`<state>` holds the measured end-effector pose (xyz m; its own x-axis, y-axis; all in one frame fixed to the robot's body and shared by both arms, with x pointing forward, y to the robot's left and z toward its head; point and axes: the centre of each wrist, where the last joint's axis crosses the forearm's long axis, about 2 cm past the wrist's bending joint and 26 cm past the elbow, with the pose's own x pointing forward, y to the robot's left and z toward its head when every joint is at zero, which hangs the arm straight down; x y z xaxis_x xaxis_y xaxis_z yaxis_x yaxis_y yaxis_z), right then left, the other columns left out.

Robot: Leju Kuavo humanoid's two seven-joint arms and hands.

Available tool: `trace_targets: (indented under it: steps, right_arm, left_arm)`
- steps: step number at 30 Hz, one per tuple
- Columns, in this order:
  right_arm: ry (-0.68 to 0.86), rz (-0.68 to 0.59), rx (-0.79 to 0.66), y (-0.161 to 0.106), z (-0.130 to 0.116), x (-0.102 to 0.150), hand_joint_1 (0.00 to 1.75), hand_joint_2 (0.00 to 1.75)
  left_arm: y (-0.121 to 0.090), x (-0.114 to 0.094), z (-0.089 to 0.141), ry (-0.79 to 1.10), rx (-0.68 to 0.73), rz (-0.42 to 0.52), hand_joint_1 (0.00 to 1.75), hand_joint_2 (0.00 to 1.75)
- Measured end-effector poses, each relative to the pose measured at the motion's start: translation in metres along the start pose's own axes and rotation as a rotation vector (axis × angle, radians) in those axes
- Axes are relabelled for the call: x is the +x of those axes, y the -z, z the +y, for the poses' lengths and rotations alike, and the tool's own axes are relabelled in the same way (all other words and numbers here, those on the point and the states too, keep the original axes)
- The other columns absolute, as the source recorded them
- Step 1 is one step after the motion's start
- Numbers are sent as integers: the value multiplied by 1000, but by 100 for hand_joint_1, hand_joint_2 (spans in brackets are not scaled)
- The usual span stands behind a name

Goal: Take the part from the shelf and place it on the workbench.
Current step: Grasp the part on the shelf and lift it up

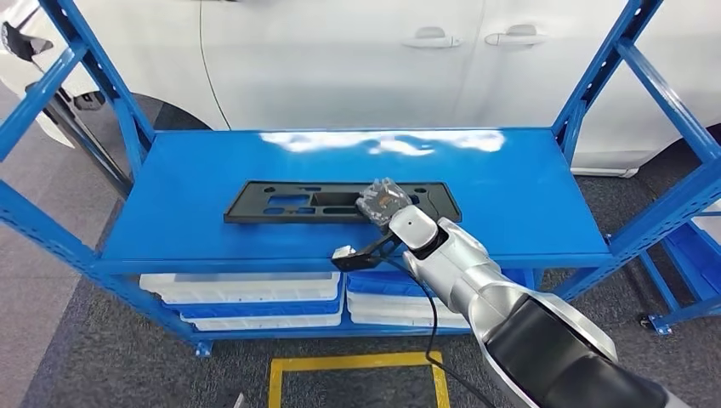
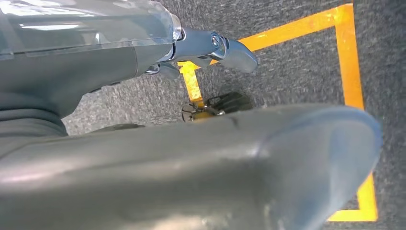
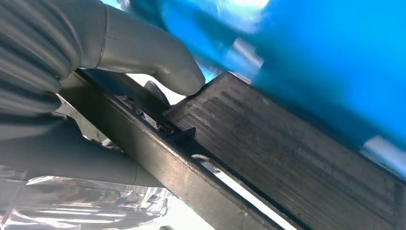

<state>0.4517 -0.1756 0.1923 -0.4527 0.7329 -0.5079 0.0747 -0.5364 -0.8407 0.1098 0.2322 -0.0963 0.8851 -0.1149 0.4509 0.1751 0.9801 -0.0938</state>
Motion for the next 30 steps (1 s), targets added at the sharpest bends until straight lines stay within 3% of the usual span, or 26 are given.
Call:
trace_targets:
  steps: [5,9,13,14,18,21,24,30]
  right_arm:
    - [20,-21,-12,-1,3,2,175,175]
    - [196,-73,-53,0,-2,-2,175,175]
    - [459,-144,-133,2,-13,-11,175,175]
    - [508,-156,-158,3,-17,-14,175,175]
    - [652,-207,-232,4,-33,-22,175,175]
    - [926,-315,-348,0,-50,-27,175,175]
    - [1173,-455,-534,-11,-85,-50,175,175]
    - [1354,-756,-780,-57,-119,-78,172,175]
  left_arm:
    - [0,-1,-1,1,-1,1,0,0]
    - [0,0,-1,0,-4,0,0,0]
    - [0,-1,-2,-2,-6,-2,0,175]
    - [0,-1,-2,-1,-6,-2,0,175]
    - [0,-2,-2,1,-6,-3,0,0]
    - [-1,-5,-2,-11,-5,-8,0,0]
    - [-1,-6,-1,-35,1,-20,0,0]
    - [-3,-13,-1,-74,14,-24,0,0]
